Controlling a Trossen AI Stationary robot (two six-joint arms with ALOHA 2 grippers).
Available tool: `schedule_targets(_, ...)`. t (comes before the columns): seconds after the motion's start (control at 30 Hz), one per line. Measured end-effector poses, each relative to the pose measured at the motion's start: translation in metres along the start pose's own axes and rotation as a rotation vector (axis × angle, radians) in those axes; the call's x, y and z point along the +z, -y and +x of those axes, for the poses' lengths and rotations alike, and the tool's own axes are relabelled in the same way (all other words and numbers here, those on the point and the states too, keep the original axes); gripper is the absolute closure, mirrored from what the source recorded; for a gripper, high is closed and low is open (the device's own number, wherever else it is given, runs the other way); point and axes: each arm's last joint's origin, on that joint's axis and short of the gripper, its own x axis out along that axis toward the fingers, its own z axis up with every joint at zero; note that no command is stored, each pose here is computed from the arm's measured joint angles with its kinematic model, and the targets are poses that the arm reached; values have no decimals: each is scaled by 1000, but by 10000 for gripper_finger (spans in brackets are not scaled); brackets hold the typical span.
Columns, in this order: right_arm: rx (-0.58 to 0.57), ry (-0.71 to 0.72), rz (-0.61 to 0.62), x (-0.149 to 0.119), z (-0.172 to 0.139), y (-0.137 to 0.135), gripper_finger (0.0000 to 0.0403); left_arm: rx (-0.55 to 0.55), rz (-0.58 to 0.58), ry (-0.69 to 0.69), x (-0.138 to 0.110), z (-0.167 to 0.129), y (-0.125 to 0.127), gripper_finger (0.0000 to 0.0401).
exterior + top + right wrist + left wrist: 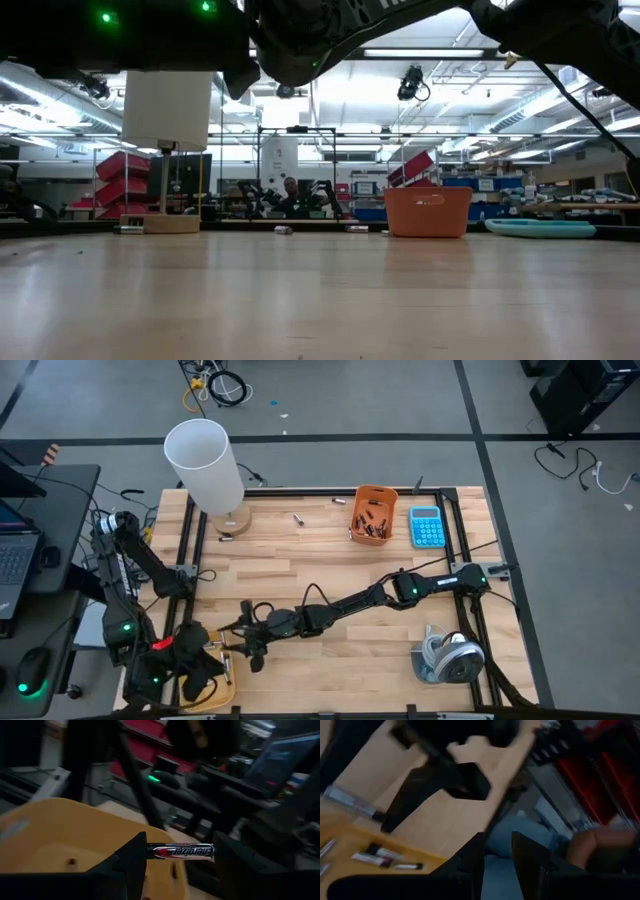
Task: Sort batteries
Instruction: Put the silver battery into the yellow bin
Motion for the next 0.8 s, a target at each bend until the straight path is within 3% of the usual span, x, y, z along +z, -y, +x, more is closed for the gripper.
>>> schedule_targets(0.17, -61, -9, -43, 1, 0, 2, 210, 156, -115, 54, 3, 1, -20, 302)
schedule_targets(0.37, -54, -13, -77, 2, 0, -2, 210, 251, -124, 132, 9, -3, -33, 302)
schedule_targets(0.8, -93, 14, -97, 2, 0, 8, 210, 287, -136, 159, 12, -4, -36, 301)
